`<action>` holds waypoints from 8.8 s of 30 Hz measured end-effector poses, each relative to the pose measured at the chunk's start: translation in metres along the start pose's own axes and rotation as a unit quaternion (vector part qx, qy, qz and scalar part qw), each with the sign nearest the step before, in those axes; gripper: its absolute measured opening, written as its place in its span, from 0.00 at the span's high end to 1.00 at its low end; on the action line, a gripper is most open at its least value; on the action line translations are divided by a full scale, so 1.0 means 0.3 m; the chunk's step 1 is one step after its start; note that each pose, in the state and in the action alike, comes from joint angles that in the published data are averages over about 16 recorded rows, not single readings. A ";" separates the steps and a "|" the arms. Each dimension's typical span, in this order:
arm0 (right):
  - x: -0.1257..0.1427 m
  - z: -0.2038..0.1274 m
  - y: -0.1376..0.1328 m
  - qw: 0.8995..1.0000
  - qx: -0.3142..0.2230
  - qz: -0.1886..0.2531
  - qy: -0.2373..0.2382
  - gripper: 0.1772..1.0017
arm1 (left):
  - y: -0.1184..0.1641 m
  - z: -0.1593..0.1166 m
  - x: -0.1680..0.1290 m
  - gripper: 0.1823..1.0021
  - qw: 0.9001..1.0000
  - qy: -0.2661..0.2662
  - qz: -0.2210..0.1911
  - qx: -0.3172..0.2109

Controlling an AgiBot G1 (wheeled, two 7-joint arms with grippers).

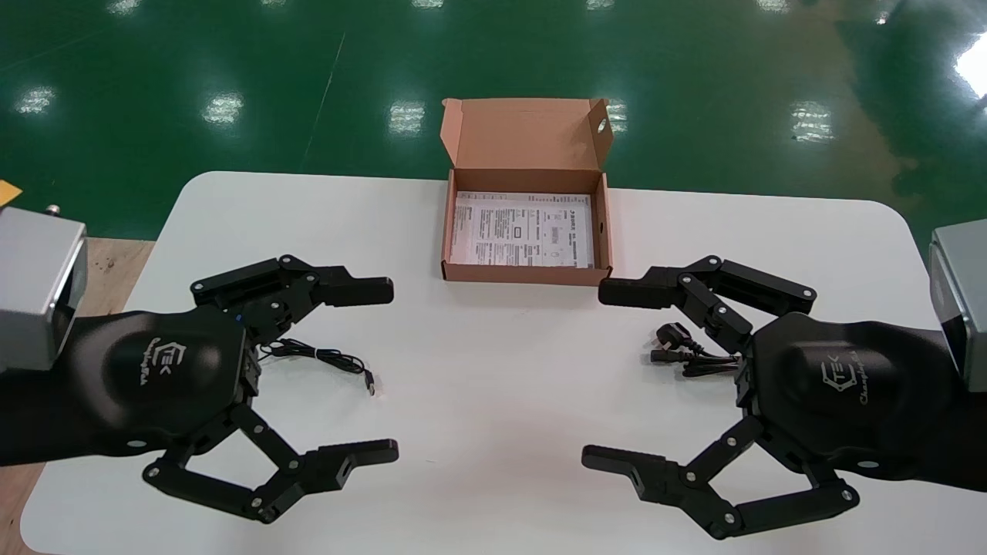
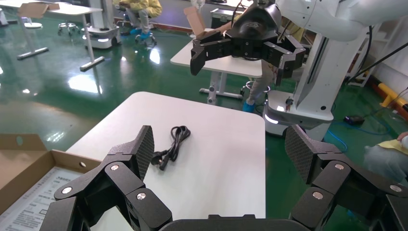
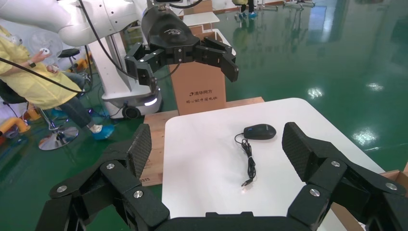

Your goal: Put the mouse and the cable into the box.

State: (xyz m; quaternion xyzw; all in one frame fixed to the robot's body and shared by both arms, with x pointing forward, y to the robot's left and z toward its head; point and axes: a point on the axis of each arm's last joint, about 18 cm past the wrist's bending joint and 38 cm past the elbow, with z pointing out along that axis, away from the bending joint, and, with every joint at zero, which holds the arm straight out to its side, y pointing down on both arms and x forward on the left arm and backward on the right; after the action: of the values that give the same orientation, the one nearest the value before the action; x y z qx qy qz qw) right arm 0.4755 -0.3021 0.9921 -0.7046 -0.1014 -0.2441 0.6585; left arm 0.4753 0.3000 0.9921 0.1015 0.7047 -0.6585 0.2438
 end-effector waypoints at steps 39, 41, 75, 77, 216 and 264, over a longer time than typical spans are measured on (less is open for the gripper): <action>0.079 -0.100 0.126 0.987 -0.125 -0.098 0.032 0.00 | 0.119 0.099 -0.091 0.00 0.981 0.047 0.033 -0.184; 0.107 -0.135 0.165 0.978 -0.161 -0.124 0.037 0.00 | 0.149 0.107 -0.136 0.00 0.971 0.046 0.040 -0.230; 0.481 -0.349 0.586 0.857 -0.448 -0.240 0.090 0.00 | 0.493 -0.078 -0.567 0.00 0.864 -0.059 0.094 -0.492; 0.487 -0.340 0.590 0.856 -0.448 -0.240 0.090 0.00 | 0.502 -0.085 -0.572 0.00 0.861 -0.063 0.097 -0.495; 0.853 0.301 0.209 0.848 -0.368 -0.338 0.178 0.74 | -0.420 0.332 -0.881 0.97 0.841 -0.185 0.432 -0.269; 0.610 -0.820 -0.099 0.787 -0.455 -0.265 0.321 0.00 | 0.383 0.645 -0.737 0.96 0.924 -0.207 0.155 -0.281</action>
State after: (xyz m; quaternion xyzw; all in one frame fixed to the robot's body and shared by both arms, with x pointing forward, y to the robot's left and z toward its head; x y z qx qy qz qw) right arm 0.5674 -0.5721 1.1091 -0.7490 0.0561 -0.6391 0.1655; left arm 0.7596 0.1631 0.9940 -0.0020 0.7704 -0.3937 0.5014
